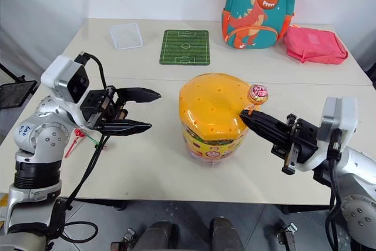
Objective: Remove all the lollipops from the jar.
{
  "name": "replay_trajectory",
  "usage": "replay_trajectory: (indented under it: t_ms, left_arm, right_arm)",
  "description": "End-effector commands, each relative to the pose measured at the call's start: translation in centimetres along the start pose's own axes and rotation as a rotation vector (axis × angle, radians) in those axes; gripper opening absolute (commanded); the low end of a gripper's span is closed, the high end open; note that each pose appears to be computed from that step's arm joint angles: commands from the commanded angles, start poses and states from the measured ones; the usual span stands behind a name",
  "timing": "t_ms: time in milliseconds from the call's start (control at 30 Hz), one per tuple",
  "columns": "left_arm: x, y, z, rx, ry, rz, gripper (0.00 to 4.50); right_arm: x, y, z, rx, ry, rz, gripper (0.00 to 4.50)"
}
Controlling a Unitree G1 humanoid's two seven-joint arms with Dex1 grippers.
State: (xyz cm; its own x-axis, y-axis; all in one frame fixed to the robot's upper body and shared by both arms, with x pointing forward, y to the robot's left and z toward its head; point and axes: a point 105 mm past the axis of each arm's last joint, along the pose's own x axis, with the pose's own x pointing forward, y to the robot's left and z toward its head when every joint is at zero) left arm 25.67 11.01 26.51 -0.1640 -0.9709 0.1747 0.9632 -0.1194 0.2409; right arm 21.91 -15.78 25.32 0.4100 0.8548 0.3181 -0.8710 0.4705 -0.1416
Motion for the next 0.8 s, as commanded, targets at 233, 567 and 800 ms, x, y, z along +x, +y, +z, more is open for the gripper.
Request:
replay_trajectory:
  t_ms: [233,567,800]
  left_arm:
    - [0.1,0.0,0.7,0.053,0.007,-0.014,3.24]
    - [0.5,-1.2,-1.0,0.087,0.051,-0.075,3.24]
    - [-0.9,-1.1,-3.2,0.132,0.21,-0.013,3.24]
  right_arm:
    - [-0.8,-2.4,6.3,-0.071,-0.167,-0.125,0.03]
    - [-15.7,-15.0,0.1,-0.261,0.806,-1.005,0.03]
    - [-18.7,-12.2,-6.0,0.039,1.048,-0.837,0.03]
